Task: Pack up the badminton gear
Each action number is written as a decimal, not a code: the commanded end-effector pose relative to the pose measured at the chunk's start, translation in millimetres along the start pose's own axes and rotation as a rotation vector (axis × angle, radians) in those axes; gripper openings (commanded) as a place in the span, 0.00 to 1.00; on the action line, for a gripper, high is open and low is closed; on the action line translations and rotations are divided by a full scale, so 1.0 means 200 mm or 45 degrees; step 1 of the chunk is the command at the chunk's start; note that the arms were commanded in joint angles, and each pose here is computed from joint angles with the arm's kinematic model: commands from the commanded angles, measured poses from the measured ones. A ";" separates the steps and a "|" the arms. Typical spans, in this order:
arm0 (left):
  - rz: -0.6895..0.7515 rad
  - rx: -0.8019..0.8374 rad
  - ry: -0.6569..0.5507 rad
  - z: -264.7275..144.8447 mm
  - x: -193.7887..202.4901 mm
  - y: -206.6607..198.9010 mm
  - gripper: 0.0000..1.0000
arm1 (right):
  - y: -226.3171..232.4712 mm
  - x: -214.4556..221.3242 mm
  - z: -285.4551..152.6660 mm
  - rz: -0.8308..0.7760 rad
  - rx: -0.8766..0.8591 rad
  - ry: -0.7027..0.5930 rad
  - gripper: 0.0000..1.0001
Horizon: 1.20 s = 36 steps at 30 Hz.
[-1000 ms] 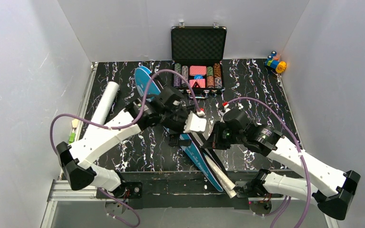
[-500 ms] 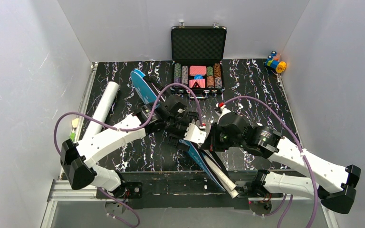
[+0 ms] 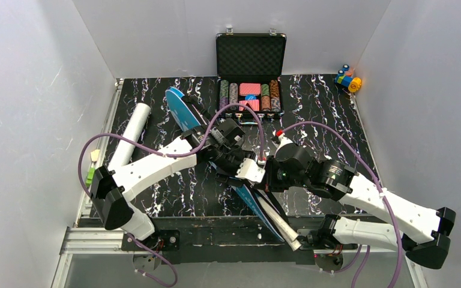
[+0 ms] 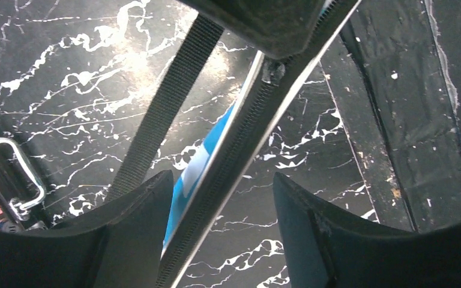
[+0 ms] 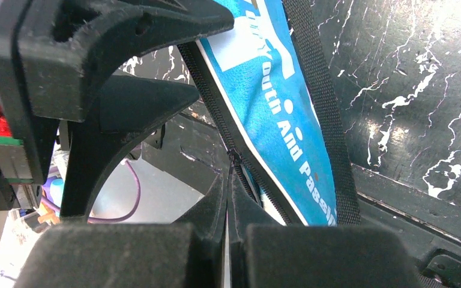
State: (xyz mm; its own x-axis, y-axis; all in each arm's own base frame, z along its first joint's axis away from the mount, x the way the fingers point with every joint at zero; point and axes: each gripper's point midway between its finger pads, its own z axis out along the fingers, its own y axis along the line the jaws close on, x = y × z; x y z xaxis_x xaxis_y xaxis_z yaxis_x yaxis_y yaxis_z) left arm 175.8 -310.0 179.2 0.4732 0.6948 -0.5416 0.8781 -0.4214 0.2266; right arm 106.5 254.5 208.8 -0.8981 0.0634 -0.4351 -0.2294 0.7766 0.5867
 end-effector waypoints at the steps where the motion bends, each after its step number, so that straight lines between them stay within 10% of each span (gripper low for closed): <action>1: 0.012 0.043 -0.027 -0.04 -0.03 -0.04 0.59 | 0.18 -0.14 -0.12 0.013 -0.165 -0.139 0.01; 6: 0.007 -0.025 -0.049 -0.04 -0.05 0.01 0.22 | 0.19 -0.14 -0.12 0.016 -0.174 -0.144 0.01; 14: -0.028 -0.057 -0.037 -0.03 -0.06 0.05 0.00 | 0.20 -0.15 -0.13 0.020 -0.193 -0.160 0.01; 21: -0.093 -0.211 -0.021 -0.14 -0.10 0.18 0.00 | 0.23 -0.31 -0.32 -0.001 -0.191 -0.358 0.02; 31: -0.351 -0.615 -0.146 -0.65 -0.22 0.48 0.00 | 0.23 -0.72 -0.88 -0.011 -0.111 -0.856 0.47; 36: -0.430 -0.736 -0.208 -0.86 -0.22 0.51 0.00 | 0.17 -0.84 -1.16 0.010 -0.071 -1.062 0.53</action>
State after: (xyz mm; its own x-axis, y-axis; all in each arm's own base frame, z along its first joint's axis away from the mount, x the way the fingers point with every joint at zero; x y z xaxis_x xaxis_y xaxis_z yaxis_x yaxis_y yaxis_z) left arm 254.5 -303.5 306.8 0.2067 0.6984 -0.6852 0.9332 0.0697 0.3526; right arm 151.4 171.3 433.0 -0.4861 0.4734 -0.7346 -0.3211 0.6850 0.6540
